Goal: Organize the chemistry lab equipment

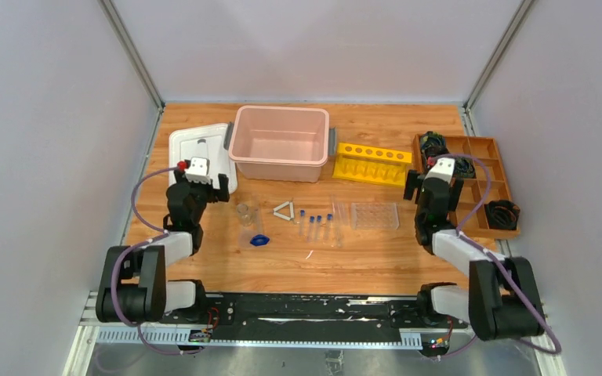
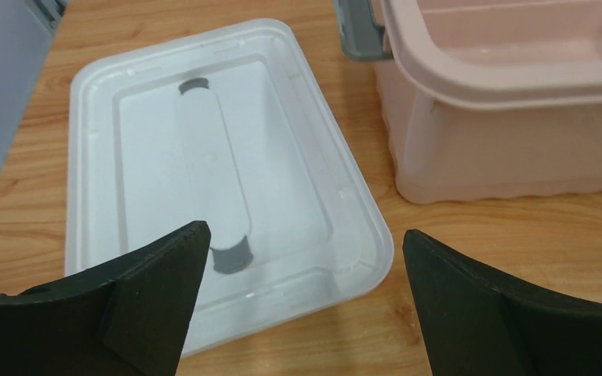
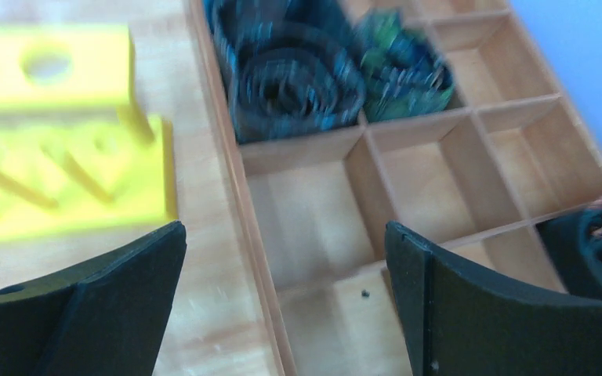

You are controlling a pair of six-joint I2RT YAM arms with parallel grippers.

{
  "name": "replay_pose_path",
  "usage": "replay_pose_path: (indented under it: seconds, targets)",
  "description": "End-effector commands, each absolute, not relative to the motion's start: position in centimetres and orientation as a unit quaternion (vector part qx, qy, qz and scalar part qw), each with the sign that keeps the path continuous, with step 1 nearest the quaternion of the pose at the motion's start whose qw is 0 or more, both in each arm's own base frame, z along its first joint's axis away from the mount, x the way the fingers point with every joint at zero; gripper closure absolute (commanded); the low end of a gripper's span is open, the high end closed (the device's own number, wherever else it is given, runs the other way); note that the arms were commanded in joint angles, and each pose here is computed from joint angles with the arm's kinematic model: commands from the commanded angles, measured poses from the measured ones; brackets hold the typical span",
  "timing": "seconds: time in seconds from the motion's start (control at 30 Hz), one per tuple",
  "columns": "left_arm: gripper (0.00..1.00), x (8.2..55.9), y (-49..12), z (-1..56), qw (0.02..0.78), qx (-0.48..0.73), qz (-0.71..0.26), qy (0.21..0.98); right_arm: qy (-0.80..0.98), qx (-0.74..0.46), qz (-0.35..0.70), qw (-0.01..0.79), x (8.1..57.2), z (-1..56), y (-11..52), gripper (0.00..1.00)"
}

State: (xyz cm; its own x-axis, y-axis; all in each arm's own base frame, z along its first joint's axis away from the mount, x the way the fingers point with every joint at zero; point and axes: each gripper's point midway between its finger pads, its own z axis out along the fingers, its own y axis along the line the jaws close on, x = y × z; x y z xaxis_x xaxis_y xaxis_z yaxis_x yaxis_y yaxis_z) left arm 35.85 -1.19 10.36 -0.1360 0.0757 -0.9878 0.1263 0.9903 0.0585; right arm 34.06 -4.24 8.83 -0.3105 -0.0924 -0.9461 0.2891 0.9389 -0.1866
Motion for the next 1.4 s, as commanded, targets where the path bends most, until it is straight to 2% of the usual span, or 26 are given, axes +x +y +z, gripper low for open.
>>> replay_pose_path:
  seconds: [0.0, 0.1, 0.2, 0.33, 0.4, 0.43, 0.57, 0.63, 0.73, 0.97, 1.1, 1.2, 1.37]
  targets:
    - [0.00, 36.1, 0.4, 10.9, 0.603, 0.067, 0.021, 0.794, 0.815, 0.186, -0.158, 0.526, 32.6, 12.9, -5.3, 0.00]
    - [0.00, 35.6, 1.1, 12.1, 0.578, 0.068, 0.020, 0.813, 0.822, 0.200, -0.092, 0.525, 32.7, 15.5, -3.4, 0.00]
    - [0.00, 35.6, 1.5, 15.9, 0.573, 0.036, -0.016, 0.819, 0.833, 0.209, -0.030, 0.511, 32.3, 17.4, -1.4, 0.00]
    - [0.00, 35.3, 1.1, 19.6, 0.532, 0.015, -0.044, 0.845, 0.859, 0.100, 0.123, 0.486, 32.5, 19.0, 5.3, 0.00]
    - [0.00, 35.2, 1.0, 20.9, 0.513, 0.002, -0.053, 0.857, 0.856, 0.087, 0.156, 0.484, 32.7, 19.5, 7.3, 0.00]
    - [0.00, 35.1, 1.0, 21.4, 0.502, -0.004, -0.057, 0.863, 0.857, 0.075, 0.163, 0.483, 32.8, 19.5, 8.1, 0.01]
    - [0.00, 34.7, 1.0, 22.3, 0.469, -0.022, -0.063, 0.881, 0.873, 0.032, 0.173, 0.455, 32.8, 18.1, 12.0, 0.18]
    - [0.00, 34.2, 0.8, 22.3, 0.450, -0.024, -0.068, 0.890, 0.882, 0.006, 0.144, 0.448, 32.8, 16.9, 14.0, 0.28]
    - [0.00, 33.4, 0.5, 22.0, 0.427, -0.023, -0.075, 0.901, 0.892, -0.037, 0.141, 0.429, 32.6, 14.8, 18.0, 0.36]
    - [0.00, 32.1, 0.3, 23.2, 0.433, -0.016, -0.073, 0.898, 0.913, -0.068, 0.139, 0.378, 33.0, 10.8, 23.1, 0.49]
    - [0.00, 31.6, -0.2, 24.3, 0.448, -0.012, -0.084, 0.890, 0.918, -0.054, 0.136, 0.369, 33.6, 9.0, 24.1, 0.53]
    - [0.00, 31.2, -0.4, 25.2, 0.462, -0.006, -0.086, 0.883, 0.923, -0.044, 0.125, 0.360, 33.9, 7.6, 24.2, 0.60]
    - [0.00, 30.8, -0.6, 26.0, 0.473, 0.000, -0.088, 0.877, 0.930, -0.039, 0.105, 0.350, 34.3, 5.7, 24.3, 0.63]
